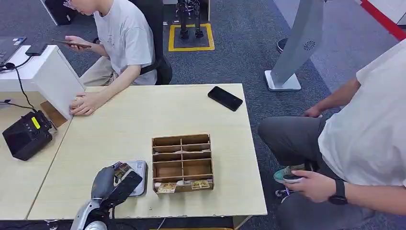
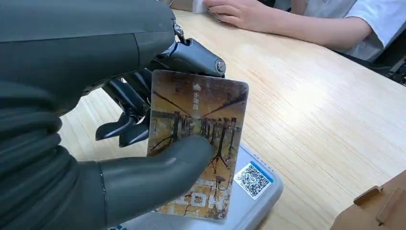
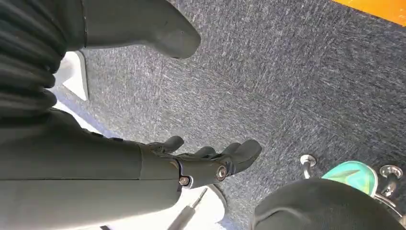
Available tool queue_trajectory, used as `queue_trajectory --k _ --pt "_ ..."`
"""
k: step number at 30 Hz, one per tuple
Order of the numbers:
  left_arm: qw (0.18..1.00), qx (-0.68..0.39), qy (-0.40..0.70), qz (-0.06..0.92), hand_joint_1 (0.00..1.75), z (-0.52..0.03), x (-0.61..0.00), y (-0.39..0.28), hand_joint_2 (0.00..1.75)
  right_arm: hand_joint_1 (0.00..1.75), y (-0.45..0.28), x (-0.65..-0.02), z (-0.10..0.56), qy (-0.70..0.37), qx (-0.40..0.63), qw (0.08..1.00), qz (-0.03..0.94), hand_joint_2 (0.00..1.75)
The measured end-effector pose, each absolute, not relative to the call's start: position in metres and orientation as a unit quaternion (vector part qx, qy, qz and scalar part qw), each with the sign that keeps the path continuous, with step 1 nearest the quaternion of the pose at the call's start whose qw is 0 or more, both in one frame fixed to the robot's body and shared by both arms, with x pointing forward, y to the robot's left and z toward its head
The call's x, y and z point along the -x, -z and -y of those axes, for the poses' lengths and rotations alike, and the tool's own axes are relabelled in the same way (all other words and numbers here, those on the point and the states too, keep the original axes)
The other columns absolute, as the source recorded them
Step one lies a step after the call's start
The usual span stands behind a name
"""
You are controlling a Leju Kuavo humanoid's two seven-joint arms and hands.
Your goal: Pass the card to the sensor for recognition and then transmit it.
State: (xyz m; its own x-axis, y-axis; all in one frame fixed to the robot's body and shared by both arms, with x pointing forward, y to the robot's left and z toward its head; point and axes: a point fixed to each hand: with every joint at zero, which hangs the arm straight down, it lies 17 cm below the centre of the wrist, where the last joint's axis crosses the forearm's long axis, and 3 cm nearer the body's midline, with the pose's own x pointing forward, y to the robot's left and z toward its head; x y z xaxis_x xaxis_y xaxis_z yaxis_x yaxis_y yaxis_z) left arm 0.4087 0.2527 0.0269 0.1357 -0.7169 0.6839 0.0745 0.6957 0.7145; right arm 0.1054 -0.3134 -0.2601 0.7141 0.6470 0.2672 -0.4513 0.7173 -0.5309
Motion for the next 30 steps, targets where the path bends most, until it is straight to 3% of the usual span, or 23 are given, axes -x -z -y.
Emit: queue_trajectory --k 26,30 --pt "0.710 -0.298 0.303 0.561 1.75 -0.255 -0.406 -0.003 1.75 0.00 0.259 -0.111 0.310 -0.314 0.216 0.896 0.229 1.75" --pt "0.715 -0.247 0.285 0.588 1.75 -0.241 -0.405 -0.008 1.75 0.00 0.259 -0.111 0.310 -0.315 0.216 0.895 0.229 1.75"
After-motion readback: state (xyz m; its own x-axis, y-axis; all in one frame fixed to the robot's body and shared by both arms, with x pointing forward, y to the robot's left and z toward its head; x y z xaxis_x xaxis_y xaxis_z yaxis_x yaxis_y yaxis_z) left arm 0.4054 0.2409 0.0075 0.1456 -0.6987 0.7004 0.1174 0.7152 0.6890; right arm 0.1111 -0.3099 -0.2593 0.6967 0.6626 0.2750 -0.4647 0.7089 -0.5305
